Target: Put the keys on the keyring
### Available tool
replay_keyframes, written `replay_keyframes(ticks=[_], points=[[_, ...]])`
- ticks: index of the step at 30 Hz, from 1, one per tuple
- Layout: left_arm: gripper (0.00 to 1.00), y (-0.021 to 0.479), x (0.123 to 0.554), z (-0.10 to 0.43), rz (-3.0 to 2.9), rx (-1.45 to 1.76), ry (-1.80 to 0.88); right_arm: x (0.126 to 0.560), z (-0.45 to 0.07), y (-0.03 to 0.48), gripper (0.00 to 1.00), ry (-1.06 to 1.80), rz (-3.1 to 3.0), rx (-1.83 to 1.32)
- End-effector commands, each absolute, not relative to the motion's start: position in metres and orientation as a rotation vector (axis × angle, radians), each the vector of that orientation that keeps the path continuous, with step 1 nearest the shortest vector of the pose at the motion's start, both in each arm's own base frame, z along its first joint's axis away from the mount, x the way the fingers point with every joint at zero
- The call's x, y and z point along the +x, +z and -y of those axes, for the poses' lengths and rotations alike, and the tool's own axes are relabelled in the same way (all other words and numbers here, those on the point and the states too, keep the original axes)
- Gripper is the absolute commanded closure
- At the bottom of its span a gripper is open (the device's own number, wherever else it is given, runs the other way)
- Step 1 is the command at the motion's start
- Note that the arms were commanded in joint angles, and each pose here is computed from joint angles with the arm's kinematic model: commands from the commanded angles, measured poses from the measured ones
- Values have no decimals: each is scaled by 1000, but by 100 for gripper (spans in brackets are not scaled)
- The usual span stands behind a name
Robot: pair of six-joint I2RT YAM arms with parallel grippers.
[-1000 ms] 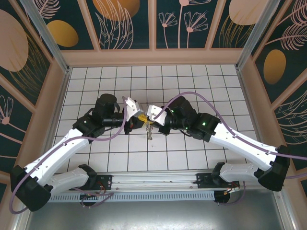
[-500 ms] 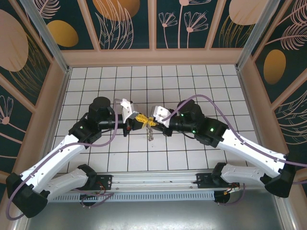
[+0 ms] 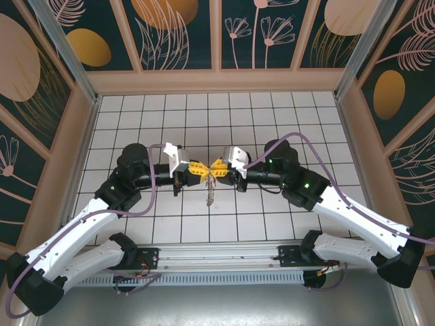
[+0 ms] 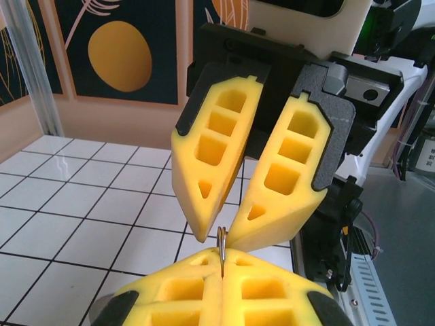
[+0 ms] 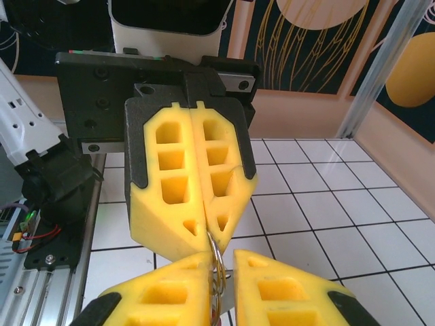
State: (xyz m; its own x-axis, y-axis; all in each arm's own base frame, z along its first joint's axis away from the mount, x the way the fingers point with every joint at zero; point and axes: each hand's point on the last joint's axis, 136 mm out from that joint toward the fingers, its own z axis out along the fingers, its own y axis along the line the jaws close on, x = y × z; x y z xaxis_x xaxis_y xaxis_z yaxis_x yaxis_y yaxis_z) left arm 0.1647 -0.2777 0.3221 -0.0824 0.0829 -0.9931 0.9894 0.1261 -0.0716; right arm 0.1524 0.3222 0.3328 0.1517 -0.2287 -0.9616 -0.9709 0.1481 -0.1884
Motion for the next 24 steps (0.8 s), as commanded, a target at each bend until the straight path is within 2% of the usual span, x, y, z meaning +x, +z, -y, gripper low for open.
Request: replay_keyframes(ticks=[1,19,24], points=[[100,342,157,277,-1282,1133,-1146,146,-323,336,84,892,-1282,-1319],[100,350,158,277,-1243,1116,-1156,144,-317,330,90,891,-1305,-1332],[100,352,156,279,-1238,1125,-1177,142,-314,328,80,894,-1316,-1336]])
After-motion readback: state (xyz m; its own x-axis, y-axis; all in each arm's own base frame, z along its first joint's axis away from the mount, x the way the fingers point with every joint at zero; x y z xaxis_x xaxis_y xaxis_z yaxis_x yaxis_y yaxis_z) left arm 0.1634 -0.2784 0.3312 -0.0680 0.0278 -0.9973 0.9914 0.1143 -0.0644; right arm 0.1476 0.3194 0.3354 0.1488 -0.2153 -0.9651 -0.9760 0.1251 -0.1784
